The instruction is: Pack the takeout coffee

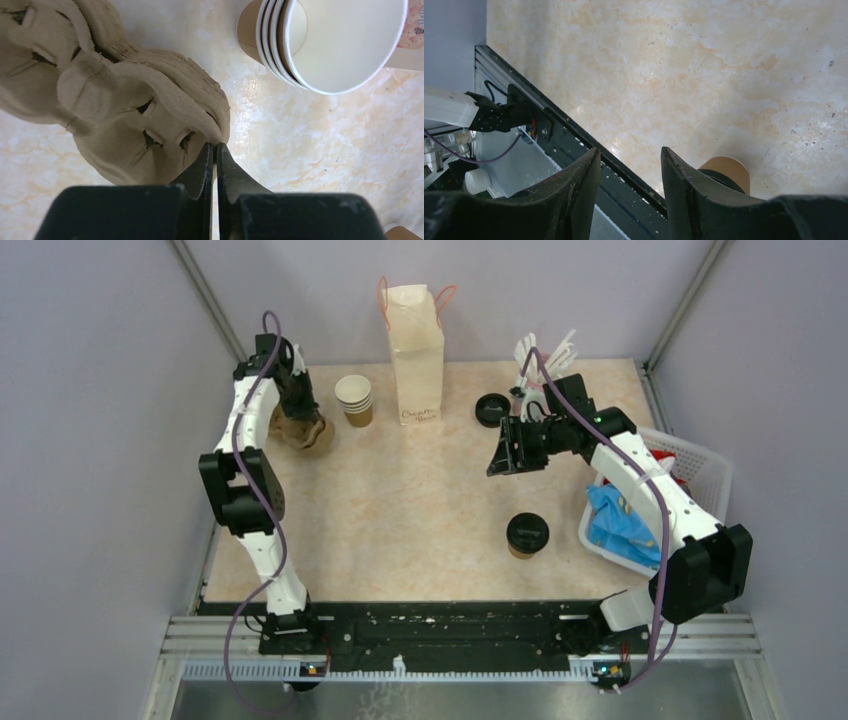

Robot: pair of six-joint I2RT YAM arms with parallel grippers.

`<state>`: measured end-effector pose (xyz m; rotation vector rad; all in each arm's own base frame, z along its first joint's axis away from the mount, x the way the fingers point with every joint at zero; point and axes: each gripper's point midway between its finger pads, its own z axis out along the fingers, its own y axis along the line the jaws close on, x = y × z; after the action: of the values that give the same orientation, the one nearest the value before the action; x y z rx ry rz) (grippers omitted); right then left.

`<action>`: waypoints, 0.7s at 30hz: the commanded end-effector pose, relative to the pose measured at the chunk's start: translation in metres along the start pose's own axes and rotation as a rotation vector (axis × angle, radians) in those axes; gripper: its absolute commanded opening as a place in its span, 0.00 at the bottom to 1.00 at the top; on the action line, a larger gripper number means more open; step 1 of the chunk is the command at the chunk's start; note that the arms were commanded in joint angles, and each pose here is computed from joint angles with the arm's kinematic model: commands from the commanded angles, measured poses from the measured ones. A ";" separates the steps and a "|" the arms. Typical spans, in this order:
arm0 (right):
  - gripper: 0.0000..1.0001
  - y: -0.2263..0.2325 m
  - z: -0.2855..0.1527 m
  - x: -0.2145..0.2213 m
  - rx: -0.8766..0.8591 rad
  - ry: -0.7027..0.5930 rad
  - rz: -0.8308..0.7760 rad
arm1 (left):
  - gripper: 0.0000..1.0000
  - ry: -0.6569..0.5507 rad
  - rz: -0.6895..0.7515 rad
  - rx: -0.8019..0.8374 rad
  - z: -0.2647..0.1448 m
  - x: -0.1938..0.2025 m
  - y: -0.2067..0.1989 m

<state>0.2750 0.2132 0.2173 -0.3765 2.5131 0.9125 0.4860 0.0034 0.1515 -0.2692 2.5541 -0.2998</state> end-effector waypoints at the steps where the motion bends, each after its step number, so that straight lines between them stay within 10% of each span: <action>1: 0.48 0.011 -0.010 -0.015 -0.028 -0.053 -0.042 | 0.01 -0.091 0.037 0.000 -0.038 -0.022 -0.015; 21: 0.48 0.017 -0.015 -0.016 -0.036 -0.071 -0.051 | 0.00 -0.306 0.270 -0.895 -0.136 -0.039 -0.003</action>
<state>0.2747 0.2137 0.2178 -0.3767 2.5127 0.9173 0.4585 -0.0146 0.2140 -0.1080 2.4371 0.6616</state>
